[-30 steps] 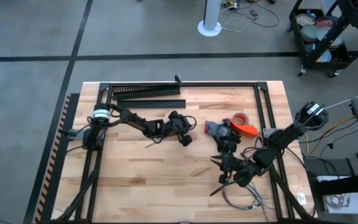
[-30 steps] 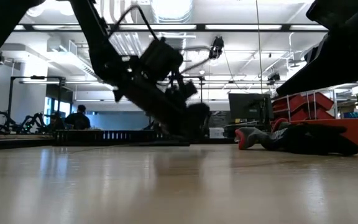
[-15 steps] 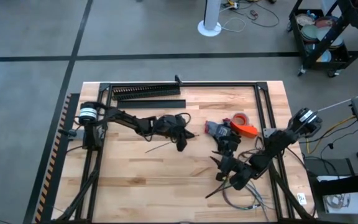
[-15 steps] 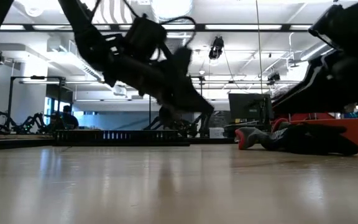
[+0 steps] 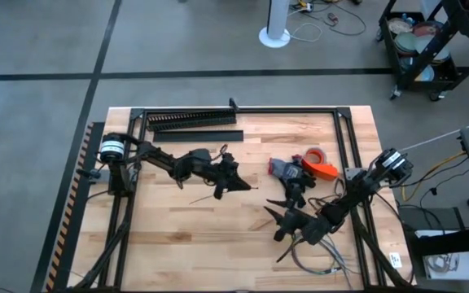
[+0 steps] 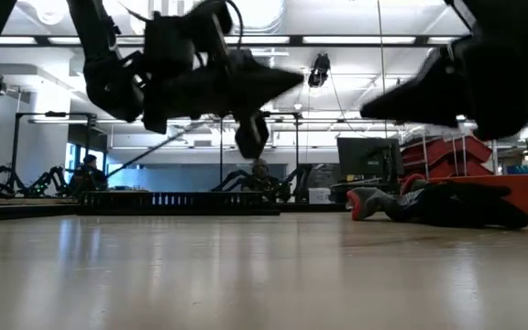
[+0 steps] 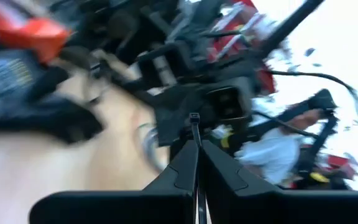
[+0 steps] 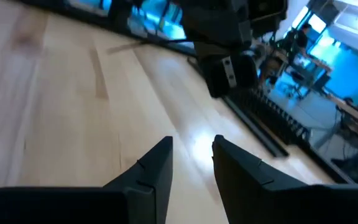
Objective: Ziptie cables
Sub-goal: Wrap the black zip tie on the cable
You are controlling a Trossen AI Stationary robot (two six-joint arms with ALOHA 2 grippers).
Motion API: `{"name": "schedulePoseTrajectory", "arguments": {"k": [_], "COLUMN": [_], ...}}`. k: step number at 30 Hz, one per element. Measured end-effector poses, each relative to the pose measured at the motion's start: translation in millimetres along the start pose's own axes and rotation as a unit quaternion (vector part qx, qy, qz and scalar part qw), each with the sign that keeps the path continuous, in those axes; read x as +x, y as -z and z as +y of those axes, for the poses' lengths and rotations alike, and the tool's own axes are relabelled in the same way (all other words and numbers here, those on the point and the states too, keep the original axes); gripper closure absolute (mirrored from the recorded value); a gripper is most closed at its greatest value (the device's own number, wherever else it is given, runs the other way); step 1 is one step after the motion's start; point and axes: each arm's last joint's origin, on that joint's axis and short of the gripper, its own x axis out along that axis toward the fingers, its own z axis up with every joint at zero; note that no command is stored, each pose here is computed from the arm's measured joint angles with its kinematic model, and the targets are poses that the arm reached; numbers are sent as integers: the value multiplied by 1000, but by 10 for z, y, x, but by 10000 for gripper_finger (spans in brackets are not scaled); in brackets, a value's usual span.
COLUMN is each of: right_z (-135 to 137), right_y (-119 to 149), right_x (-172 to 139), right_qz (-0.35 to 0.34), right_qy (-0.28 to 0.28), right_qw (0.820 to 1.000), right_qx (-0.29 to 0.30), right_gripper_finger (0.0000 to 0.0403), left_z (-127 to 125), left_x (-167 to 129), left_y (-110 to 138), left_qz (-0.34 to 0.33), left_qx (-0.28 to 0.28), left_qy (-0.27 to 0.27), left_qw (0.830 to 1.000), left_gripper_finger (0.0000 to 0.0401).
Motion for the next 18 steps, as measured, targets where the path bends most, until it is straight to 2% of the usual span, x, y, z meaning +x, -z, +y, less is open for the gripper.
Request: {"name": "schedulePoseTrajectory", "arguments": {"k": [3, 7, 13, 18], "right_z": [-32, -83, -160, -51], "right_y": [-147, -335, -504, -593], "right_x": [-11, -44, -14, 67], "right_qz": [-38, -97, -149, -133], "right_qy": [-2, -34, -57, -72], "right_qw": [999, 995, 976, 937], "right_qx": [9, -10, -145, -316], "right_gripper_finger": [316, 324, 331, 309], "left_z": [-103, -189, -250, -255], "left_x": [1, 34, 118, 133], "left_y": [-16, -3, 58, 111], "left_qz": [-14, -7, 54, 121], "left_qx": [18, 28, -25, -99], "left_qy": [51, 87, 115, 132], "left_qw": [998, 996, 992, 979], "left_gripper_finger": [401, 401, 401, 401]}}
